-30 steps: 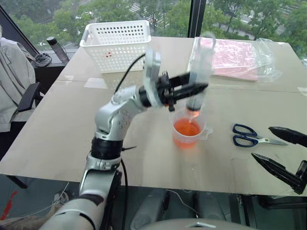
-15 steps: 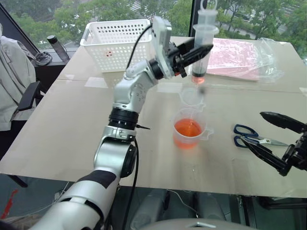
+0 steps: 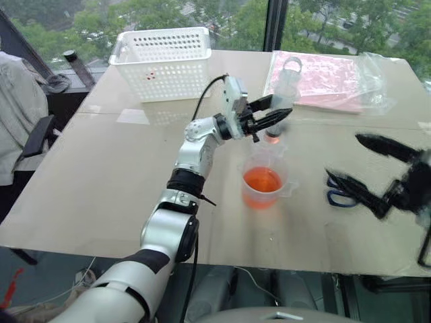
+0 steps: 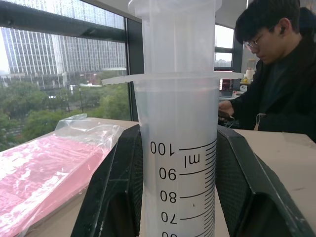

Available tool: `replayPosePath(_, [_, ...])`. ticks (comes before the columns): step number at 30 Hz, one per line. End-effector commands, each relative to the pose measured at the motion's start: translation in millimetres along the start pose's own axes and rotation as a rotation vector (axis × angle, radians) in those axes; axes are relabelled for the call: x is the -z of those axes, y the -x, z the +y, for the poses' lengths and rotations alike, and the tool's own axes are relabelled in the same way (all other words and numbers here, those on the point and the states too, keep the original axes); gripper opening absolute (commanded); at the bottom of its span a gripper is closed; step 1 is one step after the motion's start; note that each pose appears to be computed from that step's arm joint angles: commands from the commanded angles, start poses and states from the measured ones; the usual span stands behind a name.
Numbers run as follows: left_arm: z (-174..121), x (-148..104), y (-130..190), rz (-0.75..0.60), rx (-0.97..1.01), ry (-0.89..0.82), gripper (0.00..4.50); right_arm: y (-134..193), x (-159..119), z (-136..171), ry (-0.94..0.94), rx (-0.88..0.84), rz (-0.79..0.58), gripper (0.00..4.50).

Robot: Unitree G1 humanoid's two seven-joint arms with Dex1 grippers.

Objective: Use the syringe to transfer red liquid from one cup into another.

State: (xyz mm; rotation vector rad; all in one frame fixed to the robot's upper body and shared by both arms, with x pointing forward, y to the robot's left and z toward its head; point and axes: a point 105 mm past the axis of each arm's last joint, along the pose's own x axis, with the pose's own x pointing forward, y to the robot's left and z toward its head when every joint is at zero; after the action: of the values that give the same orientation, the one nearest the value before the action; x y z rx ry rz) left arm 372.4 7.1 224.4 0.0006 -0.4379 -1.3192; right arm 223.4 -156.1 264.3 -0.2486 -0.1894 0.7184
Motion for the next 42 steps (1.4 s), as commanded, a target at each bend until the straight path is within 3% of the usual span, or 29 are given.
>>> replayPosePath(1, [-1.3, -2.8, 0.0, -0.014, -0.003, -0.057, 1.4, -30.7, -5.9, -17.5, -0.031, 0.099, -0.006, 4.24])
replayPosePath(10, [-3.7, 1.9, -2.3, -0.011, -0.058, -0.091, 1.4, -101.9, -40.6, -18.0, -0.052, 0.161, -0.075, 4.24])
replayPosePath(20, [-4.0, -2.1, -1.4, -0.025, -0.072, -0.094, 1.4, -100.2, -27.5, -35.4, -0.053, 0.238, 0.001, 4.24])
replayPosePath(30, [-4.5, -1.6, -1.2, -0.027, -0.07, -0.093, 1.4, -103.9, -29.3, -45.7, -0.093, 0.294, -0.017, 4.24])
replayPosePath(34, [-5.4, -1.1, 0.0, -0.024, -0.065, -0.098, 1.4, -104.1, -27.3, -48.1, -0.074, 0.303, 0.003, 3.11])
replayPosePath(35, [-5.9, -0.7, 0.0, -0.024, -0.063, -0.099, 1.4, -104.5, -27.4, -48.0, -0.076, 0.302, 0.002, 2.44])
replayPosePath(40, [-8.0, -1.0, 0.7, -0.023, -0.052, -0.104, 1.4, -115.4, -30.4, -38.3, -0.07, 0.255, -0.008, 0.29])
replayPosePath(42, [-6.1, -3.3, 1.4, -0.033, -0.062, -0.093, 1.4, -122.9, -29.4, -29.6, -0.048, 0.216, 0.001, 0.13])
